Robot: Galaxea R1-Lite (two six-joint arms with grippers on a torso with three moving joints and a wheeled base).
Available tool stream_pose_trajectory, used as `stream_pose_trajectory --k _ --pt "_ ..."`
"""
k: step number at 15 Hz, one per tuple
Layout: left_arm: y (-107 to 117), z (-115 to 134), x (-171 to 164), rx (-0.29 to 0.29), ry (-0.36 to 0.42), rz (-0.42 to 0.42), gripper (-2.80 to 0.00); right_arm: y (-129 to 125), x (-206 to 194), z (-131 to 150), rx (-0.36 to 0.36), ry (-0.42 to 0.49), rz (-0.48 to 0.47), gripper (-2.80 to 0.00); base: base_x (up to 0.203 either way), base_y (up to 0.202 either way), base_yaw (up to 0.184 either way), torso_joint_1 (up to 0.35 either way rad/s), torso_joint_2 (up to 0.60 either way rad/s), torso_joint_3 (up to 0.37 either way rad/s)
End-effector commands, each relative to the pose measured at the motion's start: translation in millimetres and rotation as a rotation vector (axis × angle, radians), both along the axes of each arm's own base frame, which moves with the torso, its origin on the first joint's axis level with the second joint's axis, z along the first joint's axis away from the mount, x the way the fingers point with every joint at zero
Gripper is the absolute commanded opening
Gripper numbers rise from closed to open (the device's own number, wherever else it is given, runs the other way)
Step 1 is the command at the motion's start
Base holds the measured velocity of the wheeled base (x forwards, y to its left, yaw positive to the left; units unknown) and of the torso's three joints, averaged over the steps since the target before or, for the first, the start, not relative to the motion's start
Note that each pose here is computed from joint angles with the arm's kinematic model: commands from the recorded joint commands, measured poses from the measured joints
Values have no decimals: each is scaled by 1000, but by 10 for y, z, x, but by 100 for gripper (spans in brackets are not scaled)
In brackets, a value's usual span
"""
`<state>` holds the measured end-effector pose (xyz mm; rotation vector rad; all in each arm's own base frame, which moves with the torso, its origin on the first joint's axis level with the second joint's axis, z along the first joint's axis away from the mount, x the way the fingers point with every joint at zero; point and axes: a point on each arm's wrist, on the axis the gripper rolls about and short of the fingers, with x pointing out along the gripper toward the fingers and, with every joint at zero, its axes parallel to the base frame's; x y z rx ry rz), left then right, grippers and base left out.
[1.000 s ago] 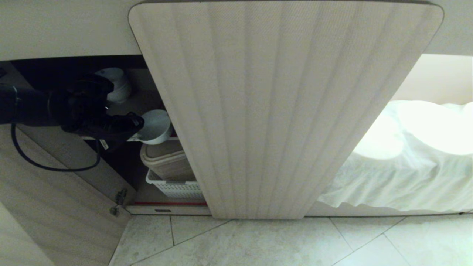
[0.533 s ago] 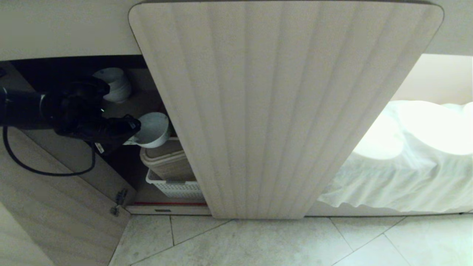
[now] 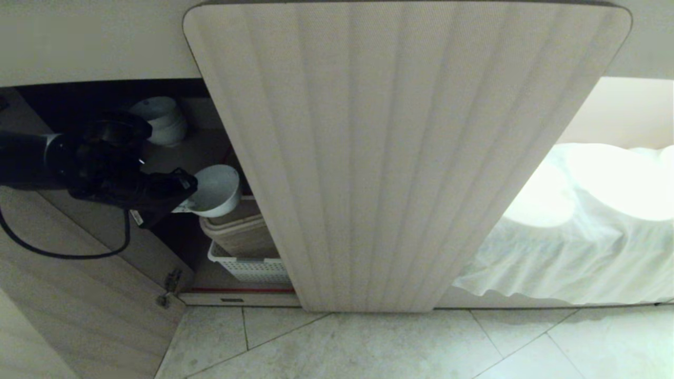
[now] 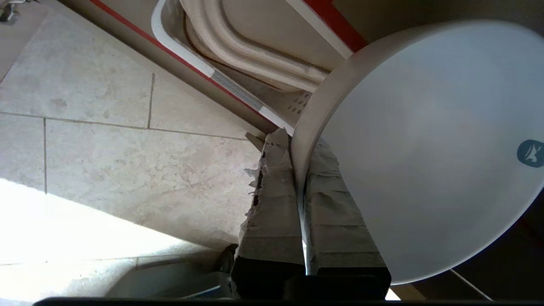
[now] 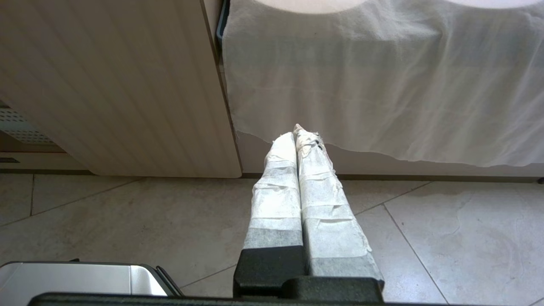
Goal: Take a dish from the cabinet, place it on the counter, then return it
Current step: Take the bowl from the cabinet, then place it on the table
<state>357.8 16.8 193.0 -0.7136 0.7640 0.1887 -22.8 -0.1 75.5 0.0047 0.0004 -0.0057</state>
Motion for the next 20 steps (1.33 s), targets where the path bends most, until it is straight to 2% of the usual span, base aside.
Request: stream_pose_trajectory --k 1,10,16,20 --pt "-3 28 -53 -2 -2 3 -280 0 0 0 0 0 0 -280 0 0 0 0 0 0" --pt "-35 44 -289 -4 13 -4 -280 0 0 0 0 0 0 -280 0 0 0 0 0 0" --pt "-46 -35 -498 -4 55 -3 -280 0 0 0 0 0 0 -280 0 0 0 0 0 0" --pt "-56 -101 -611 -4 40 -8 -280 0 0 0 0 0 1 -280 0 0 0 0 0 0"
